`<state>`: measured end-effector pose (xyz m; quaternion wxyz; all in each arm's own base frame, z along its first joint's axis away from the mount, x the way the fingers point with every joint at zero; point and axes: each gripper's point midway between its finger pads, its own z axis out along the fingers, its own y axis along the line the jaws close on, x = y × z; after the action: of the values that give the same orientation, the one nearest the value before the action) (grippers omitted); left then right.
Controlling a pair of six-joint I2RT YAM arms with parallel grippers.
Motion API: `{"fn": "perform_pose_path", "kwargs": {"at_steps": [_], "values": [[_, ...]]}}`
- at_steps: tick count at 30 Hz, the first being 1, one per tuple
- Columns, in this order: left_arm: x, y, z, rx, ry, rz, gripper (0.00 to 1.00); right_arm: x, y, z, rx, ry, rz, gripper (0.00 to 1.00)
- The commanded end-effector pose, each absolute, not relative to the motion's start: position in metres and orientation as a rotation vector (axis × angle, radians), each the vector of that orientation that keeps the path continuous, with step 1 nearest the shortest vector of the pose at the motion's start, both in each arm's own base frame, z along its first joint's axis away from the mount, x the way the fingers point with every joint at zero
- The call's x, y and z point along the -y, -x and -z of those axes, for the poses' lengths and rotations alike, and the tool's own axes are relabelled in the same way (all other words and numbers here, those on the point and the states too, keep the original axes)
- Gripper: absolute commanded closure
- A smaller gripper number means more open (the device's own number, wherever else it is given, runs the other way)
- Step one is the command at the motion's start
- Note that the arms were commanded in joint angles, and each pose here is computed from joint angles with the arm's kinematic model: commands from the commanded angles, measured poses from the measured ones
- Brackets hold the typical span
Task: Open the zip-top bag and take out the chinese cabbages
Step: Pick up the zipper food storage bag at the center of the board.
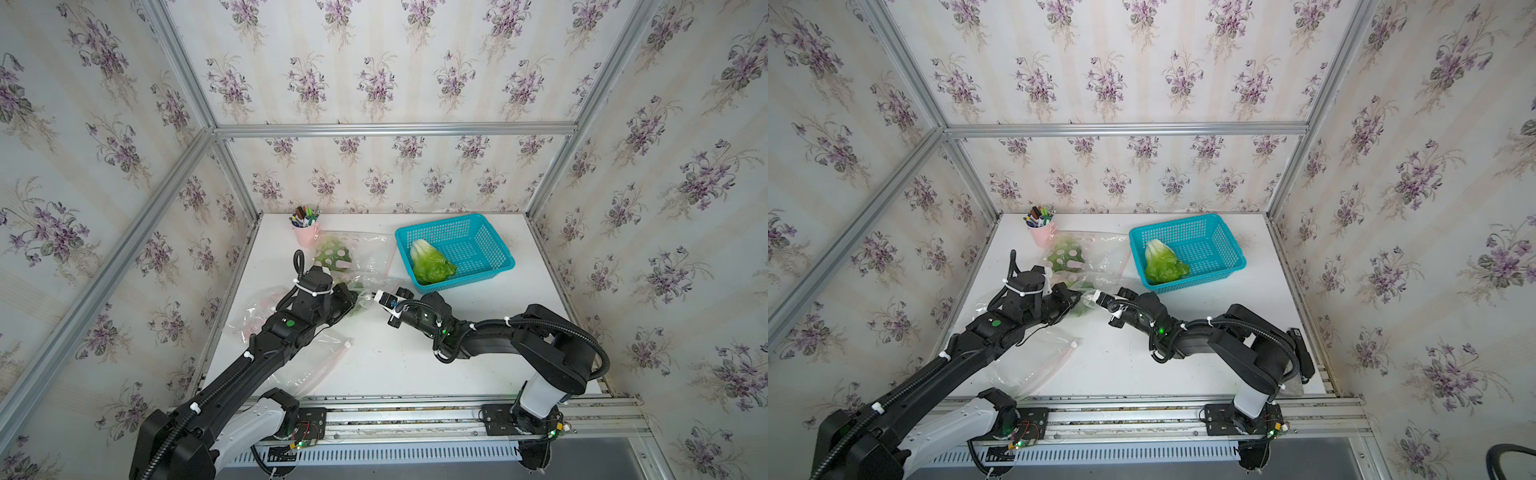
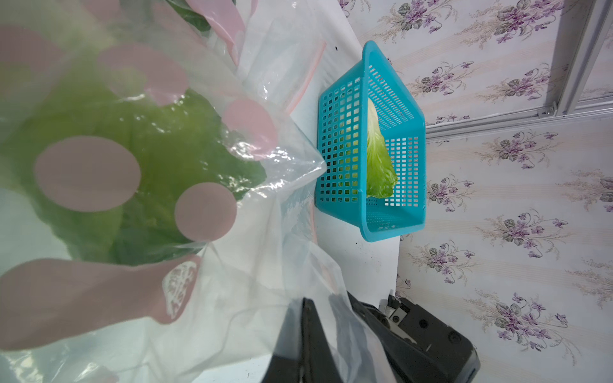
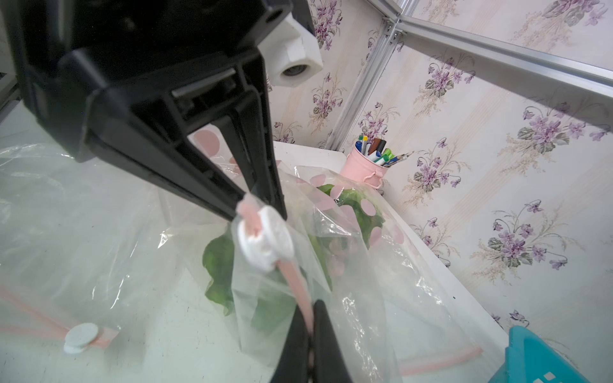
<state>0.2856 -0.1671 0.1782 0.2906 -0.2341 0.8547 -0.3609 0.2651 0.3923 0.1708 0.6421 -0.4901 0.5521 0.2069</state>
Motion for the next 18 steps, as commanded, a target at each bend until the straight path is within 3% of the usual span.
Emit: {"fn": "perform_pose_path", "kwargs": {"at_steps": [1,3,4,5,8,11,14,18], "values": [[0.168,-0.284,-0.180,-2.293,0.585,0.965,1.00,-0.394,-0.266,-0.179,-1.233,1.092,-0.480,1.00],[0.166,-0.285,-0.181,-2.292,0.578,0.966,0.98,-0.393,-0.264,-0.180,-1.234,1.093,-0.490,1.00],[0.165,-0.287,-0.183,-2.287,0.567,0.957,0.84,-0.393,-0.263,-0.180,-1.235,1.097,-0.494,1.00],[0.168,-0.285,-0.186,-2.302,0.524,0.979,0.56,-0.392,-0.262,-0.179,-1.241,1.101,-0.492,1.00],[0.173,-0.287,-0.203,-2.310,0.344,0.964,0.03,-0.384,-0.259,-0.183,-1.257,1.114,-0.510,1.00],[0.183,-0.288,-0.230,-2.297,0.020,0.915,0.01,-0.374,-0.257,-0.191,-1.284,1.133,-0.574,1.00],[0.177,-0.290,-0.255,-2.335,-0.297,0.699,0.01,-0.364,-0.263,-0.202,-1.352,1.144,-0.653,1.00],[0.182,-0.296,-0.292,-2.194,-0.616,0.575,0.05,-0.355,-0.267,-0.202,-1.429,1.206,-0.674,1.00]]}}
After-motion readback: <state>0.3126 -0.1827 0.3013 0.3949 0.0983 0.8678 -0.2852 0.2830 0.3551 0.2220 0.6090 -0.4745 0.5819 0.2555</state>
